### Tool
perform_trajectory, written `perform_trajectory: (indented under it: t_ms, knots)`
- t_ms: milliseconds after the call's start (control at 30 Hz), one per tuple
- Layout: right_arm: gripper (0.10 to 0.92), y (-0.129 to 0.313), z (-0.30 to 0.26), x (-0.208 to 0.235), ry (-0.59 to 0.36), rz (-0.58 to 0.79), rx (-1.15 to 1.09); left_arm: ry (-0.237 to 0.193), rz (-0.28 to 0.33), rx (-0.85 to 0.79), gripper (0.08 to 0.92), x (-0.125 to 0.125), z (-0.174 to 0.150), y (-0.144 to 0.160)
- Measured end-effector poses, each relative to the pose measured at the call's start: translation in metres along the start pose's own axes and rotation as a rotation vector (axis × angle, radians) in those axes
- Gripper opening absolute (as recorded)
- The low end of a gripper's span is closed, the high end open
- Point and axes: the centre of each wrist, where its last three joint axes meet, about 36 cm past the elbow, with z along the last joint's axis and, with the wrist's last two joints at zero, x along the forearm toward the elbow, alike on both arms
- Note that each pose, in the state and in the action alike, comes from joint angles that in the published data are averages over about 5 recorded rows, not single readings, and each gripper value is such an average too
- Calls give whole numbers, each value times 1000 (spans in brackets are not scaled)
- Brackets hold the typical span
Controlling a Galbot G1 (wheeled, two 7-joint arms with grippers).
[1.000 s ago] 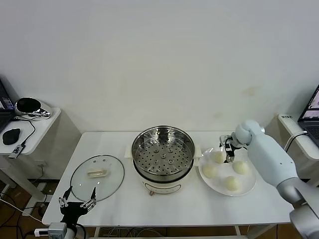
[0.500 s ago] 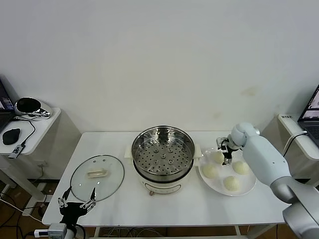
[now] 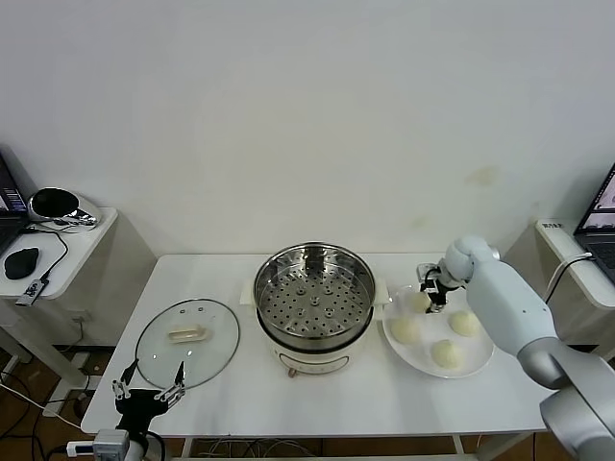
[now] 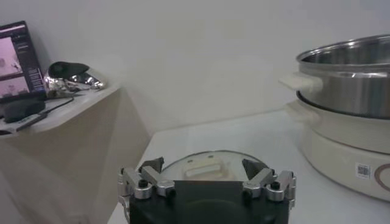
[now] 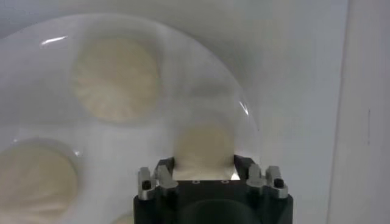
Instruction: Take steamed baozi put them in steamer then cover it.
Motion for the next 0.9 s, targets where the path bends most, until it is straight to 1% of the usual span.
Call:
perform_trajectory:
  t_ms: [233,400,533,633,900]
  knots:
    - [552,-6,5,17,-9,10,-13,-3,0,1,823,-1,-1,-1]
    - [551,-15,9,45,-23,34,-17,-4,2,-5,823,-2,-1,-1]
    - [552,-30,4,81,-51,65,-7,-9,-6,-15,823,-3,-3,0]
    - [552,-46,-9,114,-86,86,16,-15,-15,-19,823,-5,-5,1]
    - [548,-94,-61,194,-214,87,134,-21,-28,-30,823,-6,-11,3]
